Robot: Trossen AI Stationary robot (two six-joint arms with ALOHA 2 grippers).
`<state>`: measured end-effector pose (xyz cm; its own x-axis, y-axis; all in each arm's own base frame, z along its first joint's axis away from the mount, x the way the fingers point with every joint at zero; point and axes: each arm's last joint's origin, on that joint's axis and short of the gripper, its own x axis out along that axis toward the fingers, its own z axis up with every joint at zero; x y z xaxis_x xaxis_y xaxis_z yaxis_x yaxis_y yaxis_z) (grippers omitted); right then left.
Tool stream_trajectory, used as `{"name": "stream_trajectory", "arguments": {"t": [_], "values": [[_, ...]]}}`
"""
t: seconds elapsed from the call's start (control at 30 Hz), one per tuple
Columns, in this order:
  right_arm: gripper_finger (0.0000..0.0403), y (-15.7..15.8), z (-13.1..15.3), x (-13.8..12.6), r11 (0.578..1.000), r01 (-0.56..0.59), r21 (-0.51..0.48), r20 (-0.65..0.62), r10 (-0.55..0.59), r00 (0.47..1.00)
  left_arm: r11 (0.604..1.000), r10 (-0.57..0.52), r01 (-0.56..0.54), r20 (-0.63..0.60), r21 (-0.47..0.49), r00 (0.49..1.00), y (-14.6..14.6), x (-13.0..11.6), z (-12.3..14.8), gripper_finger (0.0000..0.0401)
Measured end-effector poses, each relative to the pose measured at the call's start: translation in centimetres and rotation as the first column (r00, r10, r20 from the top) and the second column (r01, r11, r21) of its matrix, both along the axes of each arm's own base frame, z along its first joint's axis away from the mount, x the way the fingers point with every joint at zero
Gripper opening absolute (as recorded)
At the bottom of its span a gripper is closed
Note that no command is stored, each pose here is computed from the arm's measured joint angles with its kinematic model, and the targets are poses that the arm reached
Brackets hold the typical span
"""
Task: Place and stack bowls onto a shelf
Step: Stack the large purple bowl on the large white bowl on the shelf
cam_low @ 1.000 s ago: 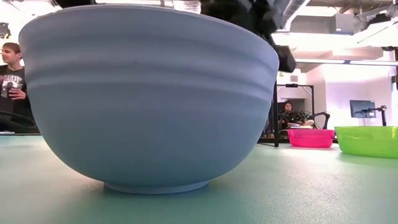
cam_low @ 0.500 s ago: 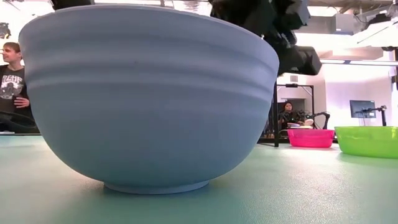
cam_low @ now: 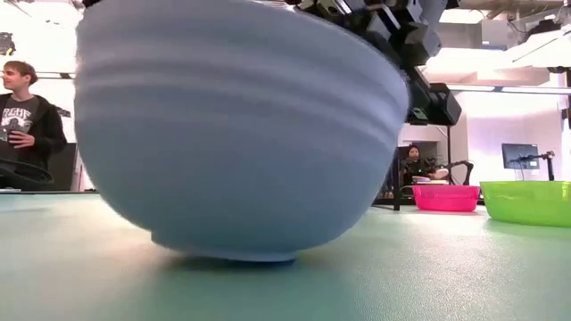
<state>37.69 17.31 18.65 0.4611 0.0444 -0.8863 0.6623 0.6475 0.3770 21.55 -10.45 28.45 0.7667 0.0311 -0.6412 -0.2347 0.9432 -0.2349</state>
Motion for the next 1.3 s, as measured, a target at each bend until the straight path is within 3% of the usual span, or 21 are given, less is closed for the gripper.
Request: {"name": "stream_trajectory", "arguments": {"t": [0.2, 0.5, 0.7, 1.17, 1.3], "values": [[0.0029, 0.0, 0.5, 0.0, 1.0, 0.021, -0.023, -0.007, -0.021, 1.0, 1.0, 0.019, -0.019, 0.027, 0.002, 0.999, 0.1, 0.2, 0.2, 0.0217], [0.0034, -0.3, 6.1, 0.6, 0.968, 0.047, -0.248, 0.04, -0.038, 0.998, 0.999, 0.028, -0.024, 0.094, -0.048, 0.995, 0.9, 1.2, 0.8, 0.0217], [0.0033, -1.8, 8.0, 1.1, 0.935, 0.062, -0.349, 0.05, -0.048, 0.998, 0.997, 0.039, -0.026, 0.179, -0.075, 0.983, 1.3, 1.9, 1.6, 0.0217], [0.0035, -3.1, 11.5, 1.7, 0.876, 0.001, -0.483, 0.077, 0.042, 0.996, 0.997, 0.079, -0.076, 0.129, -0.03, 0.988, 3.2, 2.3, 1.1, 0.0217], [0.0034, -3.2, 11.6, 1.8, 0.867, -0.011, -0.499, 0.076, 0.056, 0.996, 0.998, 0.065, -0.066, 0.104, 0.004, 0.992, 3.3, 2.2, 1.0, 0.0195]]}}
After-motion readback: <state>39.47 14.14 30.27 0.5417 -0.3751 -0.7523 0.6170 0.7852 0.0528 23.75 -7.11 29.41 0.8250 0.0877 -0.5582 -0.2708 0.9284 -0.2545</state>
